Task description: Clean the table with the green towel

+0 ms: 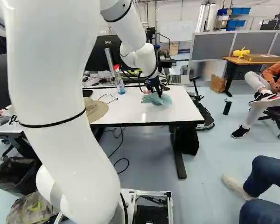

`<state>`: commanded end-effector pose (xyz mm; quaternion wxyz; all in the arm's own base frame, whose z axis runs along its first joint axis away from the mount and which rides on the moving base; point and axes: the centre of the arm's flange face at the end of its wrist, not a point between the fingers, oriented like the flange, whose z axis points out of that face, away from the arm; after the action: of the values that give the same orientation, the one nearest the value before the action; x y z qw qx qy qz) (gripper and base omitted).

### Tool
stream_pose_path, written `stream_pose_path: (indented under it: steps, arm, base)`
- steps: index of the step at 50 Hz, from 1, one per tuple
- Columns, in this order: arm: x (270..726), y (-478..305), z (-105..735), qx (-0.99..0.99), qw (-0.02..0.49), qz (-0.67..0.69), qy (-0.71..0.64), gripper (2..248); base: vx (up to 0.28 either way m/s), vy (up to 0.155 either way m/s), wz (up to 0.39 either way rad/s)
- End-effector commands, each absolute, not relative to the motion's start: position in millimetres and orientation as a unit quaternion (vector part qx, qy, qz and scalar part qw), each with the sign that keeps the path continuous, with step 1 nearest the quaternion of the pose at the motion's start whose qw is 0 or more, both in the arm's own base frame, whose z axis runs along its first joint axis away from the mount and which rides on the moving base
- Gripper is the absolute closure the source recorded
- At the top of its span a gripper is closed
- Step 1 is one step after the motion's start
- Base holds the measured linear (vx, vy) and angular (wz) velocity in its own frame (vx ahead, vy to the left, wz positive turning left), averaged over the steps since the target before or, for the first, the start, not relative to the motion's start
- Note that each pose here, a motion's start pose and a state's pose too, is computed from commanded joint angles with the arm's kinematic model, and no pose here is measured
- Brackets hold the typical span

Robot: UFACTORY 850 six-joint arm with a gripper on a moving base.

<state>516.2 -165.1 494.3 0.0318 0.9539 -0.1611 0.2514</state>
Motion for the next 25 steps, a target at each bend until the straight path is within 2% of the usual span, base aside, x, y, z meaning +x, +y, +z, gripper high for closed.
stream_pose_path:
  steps: [25]
  arm:
    - [537, -123, 494, 0.959, 0.021, 0.254, -0.121, 193]
  base:
    - [0.0, 0.0, 0.0]
